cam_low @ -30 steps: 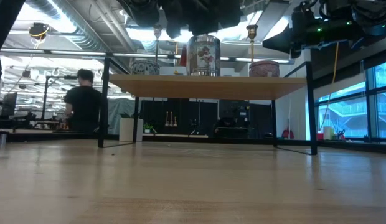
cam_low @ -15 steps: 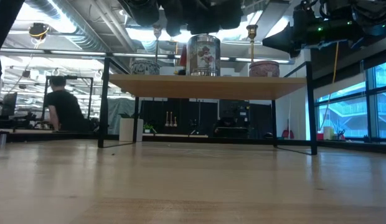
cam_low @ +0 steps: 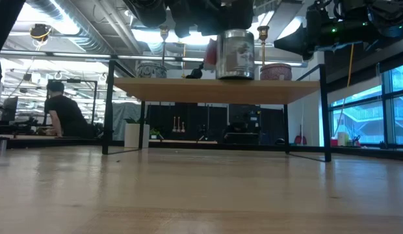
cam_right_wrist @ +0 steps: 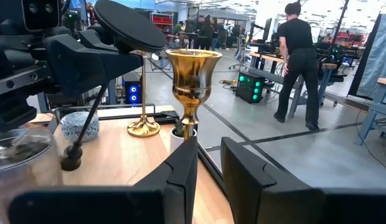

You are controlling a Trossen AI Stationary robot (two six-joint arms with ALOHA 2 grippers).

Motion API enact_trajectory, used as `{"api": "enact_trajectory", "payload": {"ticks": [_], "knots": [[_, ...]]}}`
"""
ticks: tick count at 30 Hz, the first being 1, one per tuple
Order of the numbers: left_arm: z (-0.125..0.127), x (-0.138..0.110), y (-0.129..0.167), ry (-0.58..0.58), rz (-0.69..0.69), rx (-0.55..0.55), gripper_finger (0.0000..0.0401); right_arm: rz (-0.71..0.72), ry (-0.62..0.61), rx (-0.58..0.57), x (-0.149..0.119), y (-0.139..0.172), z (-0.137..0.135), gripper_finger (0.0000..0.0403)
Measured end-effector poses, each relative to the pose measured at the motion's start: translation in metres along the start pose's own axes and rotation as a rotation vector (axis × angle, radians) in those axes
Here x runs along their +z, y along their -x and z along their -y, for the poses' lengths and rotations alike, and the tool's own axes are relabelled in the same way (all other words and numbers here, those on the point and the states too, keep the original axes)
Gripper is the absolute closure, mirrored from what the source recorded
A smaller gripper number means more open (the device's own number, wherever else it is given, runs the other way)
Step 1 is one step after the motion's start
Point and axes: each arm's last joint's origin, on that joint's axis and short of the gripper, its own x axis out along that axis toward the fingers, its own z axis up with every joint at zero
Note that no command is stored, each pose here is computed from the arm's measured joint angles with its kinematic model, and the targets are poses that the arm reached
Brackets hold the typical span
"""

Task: Pick & Place candle stick holders
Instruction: Put the black candle holder on the shelf

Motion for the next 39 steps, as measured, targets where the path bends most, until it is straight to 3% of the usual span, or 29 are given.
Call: {"api": "enact_trajectory", "payload": {"ticks": [7, 18, 27, 32, 39], "knots": [[-0.002, 0.002, -0.001, -0.026, 0.018, 0.008, 0.0395, 0.0, 0.0, 0.003, 0.0, 0.0, 0.0, 0.0329], [-0.021, 0.004, -0.026, 0.048, 0.134, -0.073, 0.0395, 0.001, 0.0, 0.003, 0.0, 0.0, 0.0, 0.0329], [-0.059, -0.027, -0.024, 0.15, 0.345, -0.203, 0.0395, -0.002, 0.007, 0.003, 0.0, 0.0, 0.0, 0.0329], [-0.057, -0.032, -0.016, 0.156, 0.371, -0.289, 0.0395, 0.002, 0.012, 0.002, 0.0, 0.0, 0.0, 0.0329], [-0.049, -0.028, -0.006, 0.149, 0.403, -0.311, 0.0395, 0.016, 0.018, 0.001, 0.002, 0.0, 0.0, 0.0329]]}}
